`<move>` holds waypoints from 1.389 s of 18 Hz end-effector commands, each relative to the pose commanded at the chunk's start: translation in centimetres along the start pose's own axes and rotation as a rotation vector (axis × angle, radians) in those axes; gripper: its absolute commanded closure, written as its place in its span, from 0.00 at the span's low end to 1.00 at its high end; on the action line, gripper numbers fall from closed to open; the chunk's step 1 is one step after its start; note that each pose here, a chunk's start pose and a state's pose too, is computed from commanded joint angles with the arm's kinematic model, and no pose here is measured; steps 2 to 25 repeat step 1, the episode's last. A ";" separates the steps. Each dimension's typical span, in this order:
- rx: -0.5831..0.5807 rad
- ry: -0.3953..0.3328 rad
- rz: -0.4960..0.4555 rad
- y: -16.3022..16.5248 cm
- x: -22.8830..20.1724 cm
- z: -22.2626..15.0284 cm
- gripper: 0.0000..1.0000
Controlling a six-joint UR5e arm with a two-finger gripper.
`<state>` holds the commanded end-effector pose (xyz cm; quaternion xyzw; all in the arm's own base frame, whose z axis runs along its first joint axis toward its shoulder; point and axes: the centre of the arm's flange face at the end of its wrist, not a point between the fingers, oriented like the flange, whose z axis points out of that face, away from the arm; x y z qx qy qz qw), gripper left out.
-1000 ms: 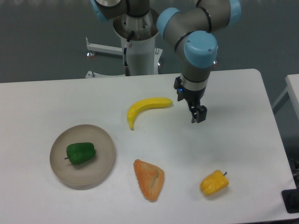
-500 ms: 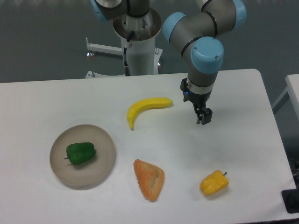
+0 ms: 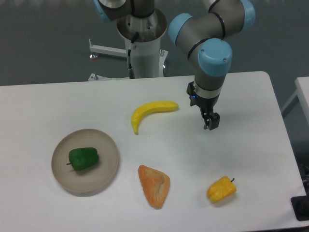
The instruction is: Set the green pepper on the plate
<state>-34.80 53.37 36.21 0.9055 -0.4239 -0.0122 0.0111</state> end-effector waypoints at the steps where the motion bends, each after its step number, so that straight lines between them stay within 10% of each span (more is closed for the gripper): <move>1: -0.001 0.002 0.002 0.0 0.0 0.1 0.00; 25: -0.001 0.002 0.002 0.0 0.0 0.1 0.00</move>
